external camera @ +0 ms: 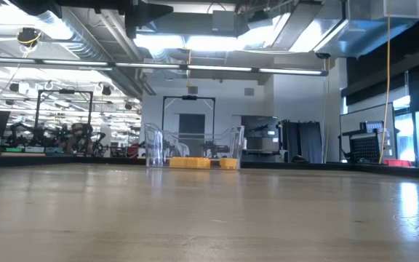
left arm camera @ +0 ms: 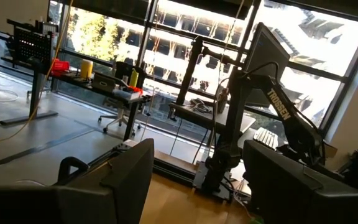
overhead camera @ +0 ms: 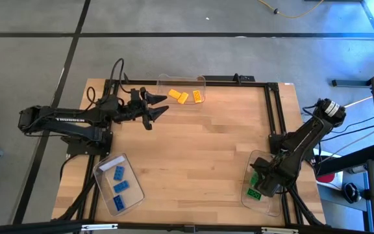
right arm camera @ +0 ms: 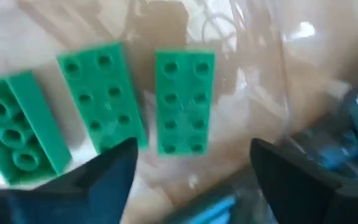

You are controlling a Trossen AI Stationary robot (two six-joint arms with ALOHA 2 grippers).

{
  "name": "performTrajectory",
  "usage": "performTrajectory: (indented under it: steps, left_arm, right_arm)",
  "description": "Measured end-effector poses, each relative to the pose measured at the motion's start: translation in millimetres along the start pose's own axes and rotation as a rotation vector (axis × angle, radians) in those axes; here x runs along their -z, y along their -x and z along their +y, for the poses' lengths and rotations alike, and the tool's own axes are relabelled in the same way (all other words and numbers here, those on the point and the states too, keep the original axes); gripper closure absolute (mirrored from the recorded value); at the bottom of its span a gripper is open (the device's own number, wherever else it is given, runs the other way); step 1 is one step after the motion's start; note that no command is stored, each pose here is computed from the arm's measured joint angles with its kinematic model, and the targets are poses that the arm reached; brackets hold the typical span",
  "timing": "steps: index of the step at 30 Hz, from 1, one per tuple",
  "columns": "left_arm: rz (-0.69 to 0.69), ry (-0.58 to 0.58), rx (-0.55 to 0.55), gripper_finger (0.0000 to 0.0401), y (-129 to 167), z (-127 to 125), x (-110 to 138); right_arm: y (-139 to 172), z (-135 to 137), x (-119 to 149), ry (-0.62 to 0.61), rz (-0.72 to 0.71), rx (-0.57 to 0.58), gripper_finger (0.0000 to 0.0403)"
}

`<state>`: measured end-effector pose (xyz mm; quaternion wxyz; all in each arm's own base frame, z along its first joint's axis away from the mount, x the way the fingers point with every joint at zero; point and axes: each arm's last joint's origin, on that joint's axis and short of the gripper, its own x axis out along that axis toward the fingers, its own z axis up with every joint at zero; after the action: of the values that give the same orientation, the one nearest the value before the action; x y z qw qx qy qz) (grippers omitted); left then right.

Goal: Sort & place blocks by color
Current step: Return to Home Position

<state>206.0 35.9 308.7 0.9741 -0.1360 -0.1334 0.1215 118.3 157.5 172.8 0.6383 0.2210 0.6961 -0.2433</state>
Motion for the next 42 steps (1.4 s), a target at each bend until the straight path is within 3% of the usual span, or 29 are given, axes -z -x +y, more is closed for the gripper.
performTrajectory:
  steps: [6, 10, 16, 25, 32, 37, 42]
  left_arm:
    - [0.0, -0.001, 0.0, 0.0162, 0, 0, 0]
    - [0.0, -0.001, 0.0, 0.0162, 0, 0, 0]
    - [0.004, -0.001, 0.014, 0.0162, 0, 0, 0]
    - [0.02, 0.001, 0.068, 0.0162, 0, -2, 1]
    - [0.026, 0.012, 0.09, 0.0162, 1, -7, 2]
    - [0.042, 0.049, 0.17, 0.0162, 4, -17, 3]
    - [0.053, 0.059, 0.224, 0.0162, 7, -26, 3]
  right_arm:
    - [36, -7, 5, 0.129, 0.073, 0.007, 0.0058]
    - [75, -15, 4, 0.181, -0.011, -0.163, 0.0062]
    - [108, -14, -24, 0.049, -0.314, -0.53, 0.0065]
    - [103, 5, -119, 0.067, -0.874, -0.779, 0.0065]
    - [130, -19, -181, 0.117, -1.299, -0.827, 0.0065]
    - [154, -37, -194, 0.149, -1.428, -0.773, 0.0065]
    - [163, -43, -199, 0.153, -1.472, -0.737, 0.0065]
